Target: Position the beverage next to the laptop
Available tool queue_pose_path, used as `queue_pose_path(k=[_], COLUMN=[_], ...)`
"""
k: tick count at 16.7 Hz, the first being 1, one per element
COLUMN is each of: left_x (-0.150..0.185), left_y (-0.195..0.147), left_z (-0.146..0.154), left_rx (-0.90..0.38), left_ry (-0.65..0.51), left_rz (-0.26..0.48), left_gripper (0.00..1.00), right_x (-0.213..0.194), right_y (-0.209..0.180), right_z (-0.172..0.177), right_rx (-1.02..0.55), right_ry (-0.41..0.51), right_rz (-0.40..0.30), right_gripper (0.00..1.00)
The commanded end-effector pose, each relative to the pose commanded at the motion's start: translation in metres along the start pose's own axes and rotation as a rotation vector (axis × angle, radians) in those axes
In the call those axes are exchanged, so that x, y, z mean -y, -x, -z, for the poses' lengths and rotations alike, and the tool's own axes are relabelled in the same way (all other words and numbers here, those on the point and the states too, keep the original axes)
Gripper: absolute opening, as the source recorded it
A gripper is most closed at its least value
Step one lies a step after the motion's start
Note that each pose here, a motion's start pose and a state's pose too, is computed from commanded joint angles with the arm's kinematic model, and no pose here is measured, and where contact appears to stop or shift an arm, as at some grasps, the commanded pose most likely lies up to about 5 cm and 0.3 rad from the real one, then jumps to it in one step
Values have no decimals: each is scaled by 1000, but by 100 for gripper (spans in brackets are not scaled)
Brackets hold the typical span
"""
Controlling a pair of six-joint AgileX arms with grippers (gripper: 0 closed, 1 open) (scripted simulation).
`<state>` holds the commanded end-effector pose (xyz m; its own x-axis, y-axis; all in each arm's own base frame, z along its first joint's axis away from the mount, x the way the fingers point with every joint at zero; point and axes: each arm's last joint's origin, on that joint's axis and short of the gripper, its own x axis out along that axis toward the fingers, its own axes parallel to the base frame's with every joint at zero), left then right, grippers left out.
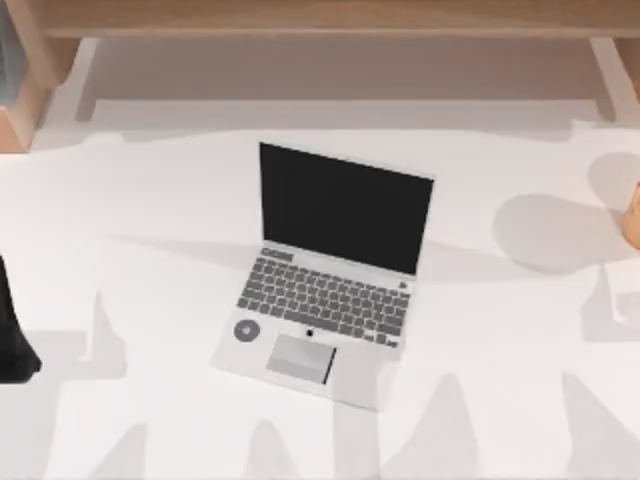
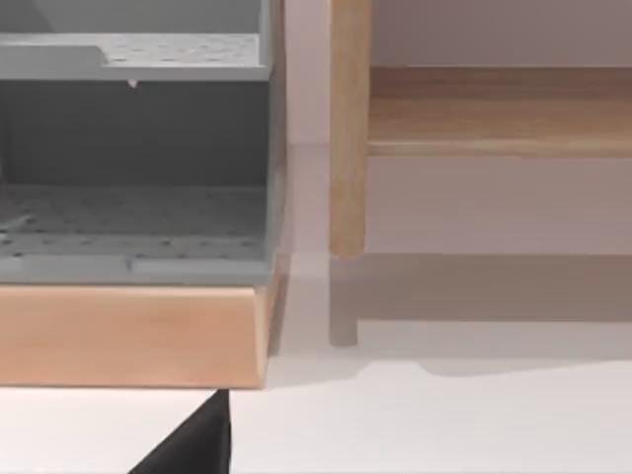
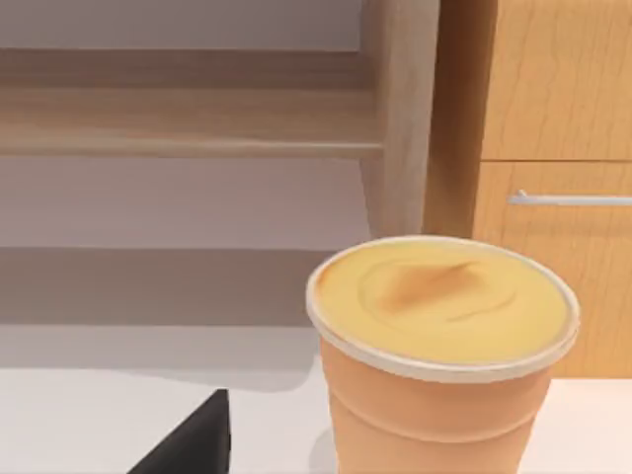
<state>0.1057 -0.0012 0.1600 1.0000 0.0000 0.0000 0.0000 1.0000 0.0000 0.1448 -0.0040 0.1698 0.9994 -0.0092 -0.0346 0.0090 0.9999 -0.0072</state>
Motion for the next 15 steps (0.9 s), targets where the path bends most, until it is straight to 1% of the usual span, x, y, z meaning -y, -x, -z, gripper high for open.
queue_pose_path(k=[3, 8, 12, 15], left_x=[0, 0, 0, 0], left_y=[0, 0, 0, 0], left_z=[0, 0, 0, 0], left_rx=[0, 0, 0, 0], left_ry=[0, 0, 0, 0], left_rz=[0, 0, 0, 0], left_gripper=[100, 100, 100, 100], right_x=[2, 5, 7, 8], right_y=[-24, -59, -72, -76], right_z=[9, 38, 57, 63], right_rx=[-54, -134, -160, -164], right_ry=[2, 3, 3, 3], right_rz=[3, 6, 6, 8], right_gripper=[100, 100, 100, 100])
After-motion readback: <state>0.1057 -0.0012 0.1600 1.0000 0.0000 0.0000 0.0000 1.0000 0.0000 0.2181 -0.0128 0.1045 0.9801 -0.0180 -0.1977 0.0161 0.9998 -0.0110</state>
